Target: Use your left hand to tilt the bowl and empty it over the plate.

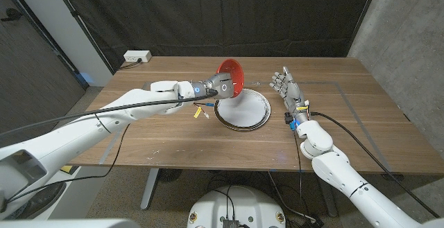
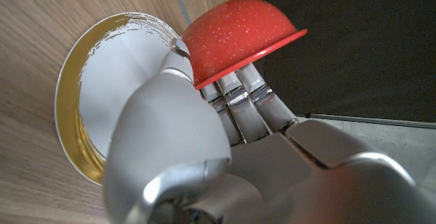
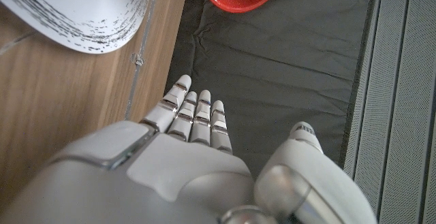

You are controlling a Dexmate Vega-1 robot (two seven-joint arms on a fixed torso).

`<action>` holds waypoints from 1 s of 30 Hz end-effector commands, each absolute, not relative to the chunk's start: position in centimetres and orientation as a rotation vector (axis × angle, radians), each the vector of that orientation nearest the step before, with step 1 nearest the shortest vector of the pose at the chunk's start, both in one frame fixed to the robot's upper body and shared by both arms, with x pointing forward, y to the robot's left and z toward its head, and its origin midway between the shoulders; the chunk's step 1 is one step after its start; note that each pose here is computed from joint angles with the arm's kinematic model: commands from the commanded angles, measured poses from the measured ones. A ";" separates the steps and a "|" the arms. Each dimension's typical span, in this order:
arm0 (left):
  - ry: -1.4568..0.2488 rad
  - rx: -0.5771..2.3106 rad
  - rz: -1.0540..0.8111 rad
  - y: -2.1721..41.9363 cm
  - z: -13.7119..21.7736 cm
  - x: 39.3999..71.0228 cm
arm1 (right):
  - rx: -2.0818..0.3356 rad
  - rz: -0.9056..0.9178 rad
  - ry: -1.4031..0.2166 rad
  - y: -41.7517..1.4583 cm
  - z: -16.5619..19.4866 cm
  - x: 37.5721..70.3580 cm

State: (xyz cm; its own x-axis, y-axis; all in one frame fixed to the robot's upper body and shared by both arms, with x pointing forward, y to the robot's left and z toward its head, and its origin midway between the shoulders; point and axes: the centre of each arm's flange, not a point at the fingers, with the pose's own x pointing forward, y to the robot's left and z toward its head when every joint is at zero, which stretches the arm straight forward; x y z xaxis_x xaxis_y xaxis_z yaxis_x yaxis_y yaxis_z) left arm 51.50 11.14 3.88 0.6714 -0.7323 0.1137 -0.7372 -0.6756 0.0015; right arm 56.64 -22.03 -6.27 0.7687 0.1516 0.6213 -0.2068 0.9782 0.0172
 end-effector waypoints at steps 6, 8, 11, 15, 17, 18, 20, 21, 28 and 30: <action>-1.221 2.554 0.279 10.8 7.2 50.5 | 0.078 0.203 -0.670 -22.9 -5.9 56.4; -1.217 2.512 0.280 11.0 7.5 50.4 | 0.080 0.203 -0.670 -23.0 -6.0 56.4; -1.214 2.462 0.296 11.5 8.0 50.2 | 0.081 0.204 -0.667 -23.1 -6.1 56.3; -1.194 2.378 0.315 12.3 8.4 49.9 | 0.083 0.206 -0.667 -23.3 -6.2 56.3; -1.175 2.343 0.324 12.8 8.4 49.9 | 0.085 0.208 -0.668 -23.3 -6.3 56.4; -1.171 2.330 0.333 13.1 8.4 49.9 | 0.084 0.208 -0.668 -23.4 -6.3 56.4; -1.165 2.299 0.350 13.6 8.2 49.7 | 0.084 0.211 -0.667 -23.5 -6.3 56.4; -1.161 2.283 0.356 13.9 8.2 49.6 | 0.083 0.212 -0.666 -23.5 -6.3 56.4; -1.124 2.119 0.416 15.4 8.4 48.8 | 0.084 0.221 -0.665 -23.8 -6.2 56.7; -1.113 2.061 0.428 15.8 8.4 48.7 | 0.083 0.226 -0.665 -23.8 -6.1 56.8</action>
